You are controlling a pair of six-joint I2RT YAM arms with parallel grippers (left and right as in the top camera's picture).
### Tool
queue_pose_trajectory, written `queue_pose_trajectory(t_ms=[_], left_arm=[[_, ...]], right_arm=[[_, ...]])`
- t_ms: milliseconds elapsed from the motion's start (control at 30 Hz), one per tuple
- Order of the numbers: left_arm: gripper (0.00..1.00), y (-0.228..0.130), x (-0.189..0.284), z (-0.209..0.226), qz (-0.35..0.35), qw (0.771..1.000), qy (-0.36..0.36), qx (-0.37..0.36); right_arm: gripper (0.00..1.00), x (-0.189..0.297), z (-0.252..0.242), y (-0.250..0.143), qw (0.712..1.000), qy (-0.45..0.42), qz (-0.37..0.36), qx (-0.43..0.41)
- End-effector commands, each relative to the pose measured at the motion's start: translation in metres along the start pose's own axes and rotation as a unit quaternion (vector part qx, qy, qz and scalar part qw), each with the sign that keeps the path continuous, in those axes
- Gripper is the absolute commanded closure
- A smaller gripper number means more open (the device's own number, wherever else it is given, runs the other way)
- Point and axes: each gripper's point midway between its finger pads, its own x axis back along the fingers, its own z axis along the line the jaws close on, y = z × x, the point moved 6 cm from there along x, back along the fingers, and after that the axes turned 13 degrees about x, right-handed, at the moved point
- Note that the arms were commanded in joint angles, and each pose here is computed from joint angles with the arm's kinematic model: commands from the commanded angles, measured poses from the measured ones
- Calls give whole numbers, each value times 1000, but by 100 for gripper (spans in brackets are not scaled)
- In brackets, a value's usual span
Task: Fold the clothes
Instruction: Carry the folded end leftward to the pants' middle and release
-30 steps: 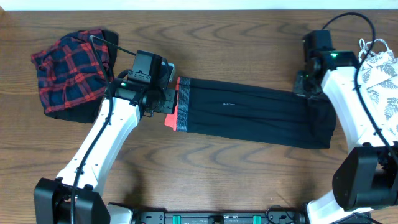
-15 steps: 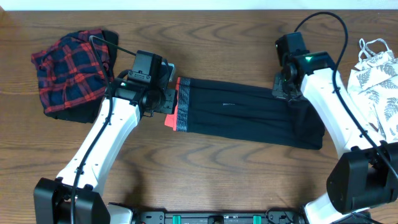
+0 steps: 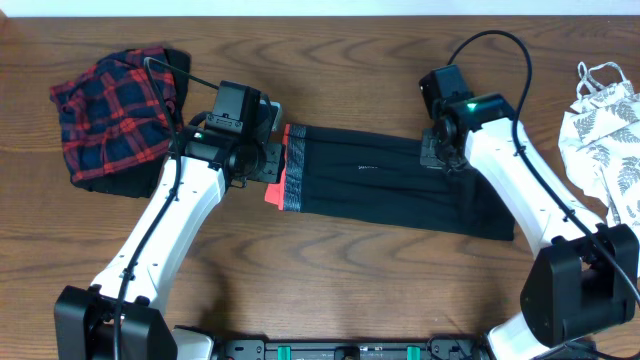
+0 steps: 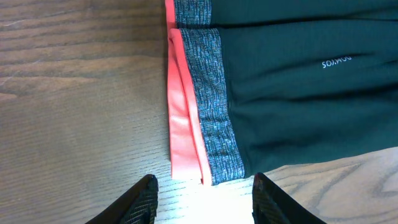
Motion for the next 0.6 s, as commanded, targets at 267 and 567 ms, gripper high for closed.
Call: queue_pose_trajectory(t_ms=[267, 567], left_arm=[[51, 2, 3, -1, -7, 1000, 0, 5], [50, 2, 3, -1, -7, 1000, 0, 5]], right_arm=[[99, 9, 20, 1, 999, 23, -25, 5], [99, 1, 40, 1, 999, 40, -19, 24]])
